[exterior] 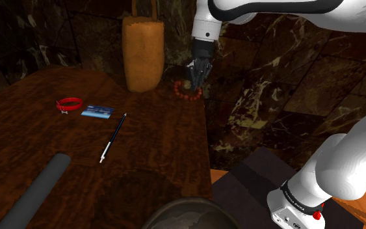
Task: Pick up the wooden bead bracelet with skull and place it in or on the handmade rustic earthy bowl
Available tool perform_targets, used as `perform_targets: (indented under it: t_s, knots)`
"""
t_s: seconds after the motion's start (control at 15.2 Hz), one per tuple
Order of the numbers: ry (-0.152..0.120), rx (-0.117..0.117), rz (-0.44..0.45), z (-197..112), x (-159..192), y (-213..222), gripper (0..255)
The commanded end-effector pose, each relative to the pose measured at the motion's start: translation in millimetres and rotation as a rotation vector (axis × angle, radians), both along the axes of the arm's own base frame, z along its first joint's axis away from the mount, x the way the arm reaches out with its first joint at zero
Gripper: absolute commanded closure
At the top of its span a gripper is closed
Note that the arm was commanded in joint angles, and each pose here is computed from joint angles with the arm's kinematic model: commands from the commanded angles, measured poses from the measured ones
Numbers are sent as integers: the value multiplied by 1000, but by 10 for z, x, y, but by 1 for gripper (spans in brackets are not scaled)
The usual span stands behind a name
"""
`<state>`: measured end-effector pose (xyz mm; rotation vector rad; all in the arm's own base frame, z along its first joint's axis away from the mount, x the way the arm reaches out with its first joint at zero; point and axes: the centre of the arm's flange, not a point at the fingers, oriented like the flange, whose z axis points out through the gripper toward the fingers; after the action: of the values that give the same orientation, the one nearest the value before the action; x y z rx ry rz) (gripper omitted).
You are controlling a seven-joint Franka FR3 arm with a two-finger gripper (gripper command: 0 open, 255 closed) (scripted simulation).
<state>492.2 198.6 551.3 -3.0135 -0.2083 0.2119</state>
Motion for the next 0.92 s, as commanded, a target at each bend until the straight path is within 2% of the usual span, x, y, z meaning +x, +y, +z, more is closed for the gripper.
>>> perform_targets:
  t_s: [0.0,0.86]
  knots:
    - [0,0,0,118,-10,3,255]
    - [0,0,0,804,-10,3,255]
